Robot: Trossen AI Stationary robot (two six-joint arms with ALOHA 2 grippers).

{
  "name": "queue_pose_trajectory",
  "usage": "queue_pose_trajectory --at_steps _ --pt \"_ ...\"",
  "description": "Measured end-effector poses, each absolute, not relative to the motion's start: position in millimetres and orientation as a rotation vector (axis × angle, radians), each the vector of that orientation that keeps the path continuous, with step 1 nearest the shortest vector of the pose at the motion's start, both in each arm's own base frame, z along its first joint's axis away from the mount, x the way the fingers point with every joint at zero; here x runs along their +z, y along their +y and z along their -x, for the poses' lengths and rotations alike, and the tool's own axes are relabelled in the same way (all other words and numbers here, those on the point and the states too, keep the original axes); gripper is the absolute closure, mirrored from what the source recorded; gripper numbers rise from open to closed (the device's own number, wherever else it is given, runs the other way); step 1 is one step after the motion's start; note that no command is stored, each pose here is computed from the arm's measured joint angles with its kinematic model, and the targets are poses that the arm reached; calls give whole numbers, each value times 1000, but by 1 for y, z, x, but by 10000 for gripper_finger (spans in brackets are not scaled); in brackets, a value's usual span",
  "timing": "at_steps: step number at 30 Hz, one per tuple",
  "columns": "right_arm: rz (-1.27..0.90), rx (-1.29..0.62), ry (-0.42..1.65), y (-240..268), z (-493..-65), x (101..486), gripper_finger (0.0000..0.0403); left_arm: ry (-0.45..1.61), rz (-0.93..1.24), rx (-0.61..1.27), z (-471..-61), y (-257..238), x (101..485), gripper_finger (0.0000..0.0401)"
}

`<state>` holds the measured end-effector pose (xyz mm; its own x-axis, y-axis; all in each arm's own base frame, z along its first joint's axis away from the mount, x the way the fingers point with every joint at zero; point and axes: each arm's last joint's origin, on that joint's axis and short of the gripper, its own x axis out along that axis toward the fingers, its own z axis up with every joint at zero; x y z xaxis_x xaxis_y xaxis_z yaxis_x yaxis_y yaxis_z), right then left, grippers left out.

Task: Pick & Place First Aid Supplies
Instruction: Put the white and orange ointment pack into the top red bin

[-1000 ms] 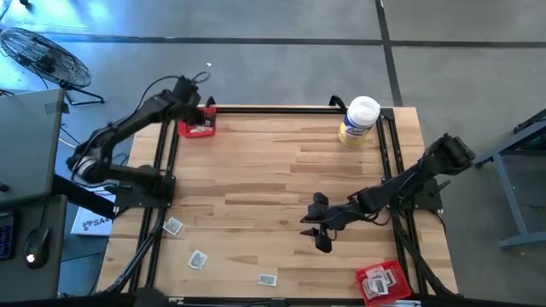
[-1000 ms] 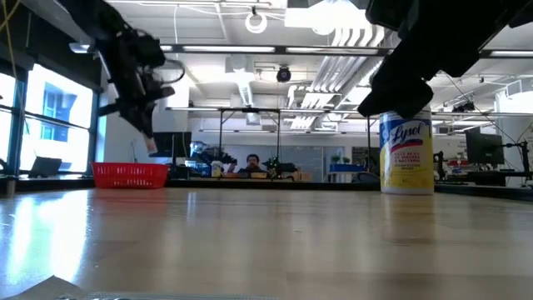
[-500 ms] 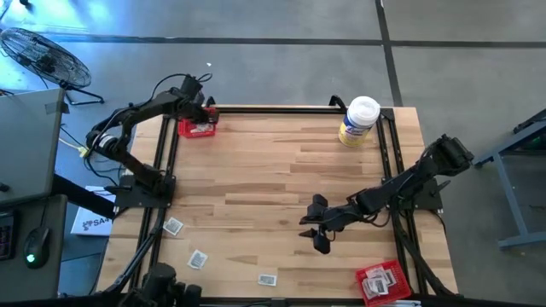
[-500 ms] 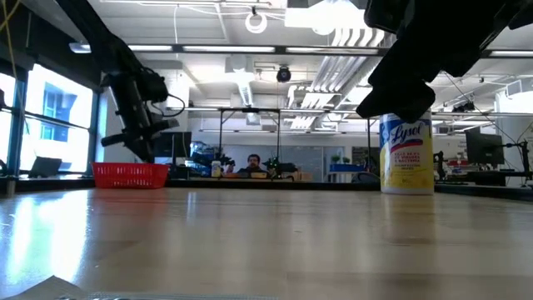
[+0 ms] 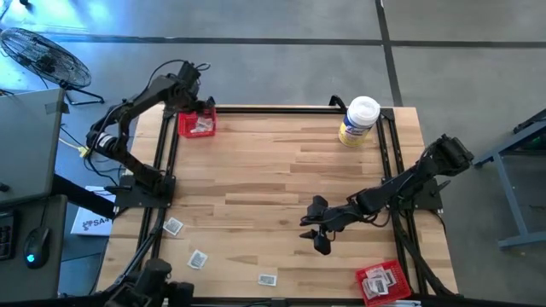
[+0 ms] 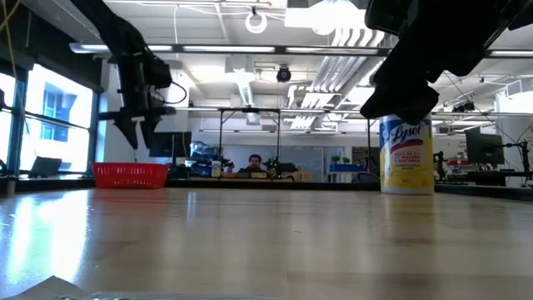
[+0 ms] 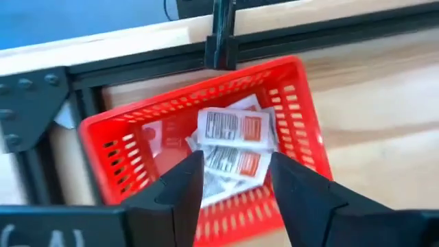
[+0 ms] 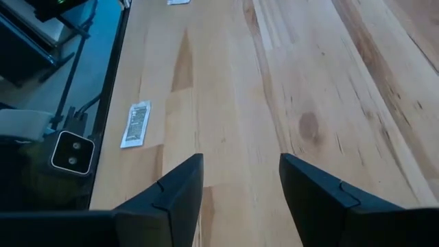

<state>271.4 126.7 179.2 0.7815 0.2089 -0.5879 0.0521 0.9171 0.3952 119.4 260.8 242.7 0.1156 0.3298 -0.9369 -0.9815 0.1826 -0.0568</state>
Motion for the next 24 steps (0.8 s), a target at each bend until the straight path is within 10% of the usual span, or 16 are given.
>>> queue_pose_trajectory --at_steps 8,24 --pt "-340 107 666 127 -272 179 217 1081 699 962 -158 202 270 241" --pt "-275 98 639 126 -272 180 217 882 365 132 -228 -91 204 248"
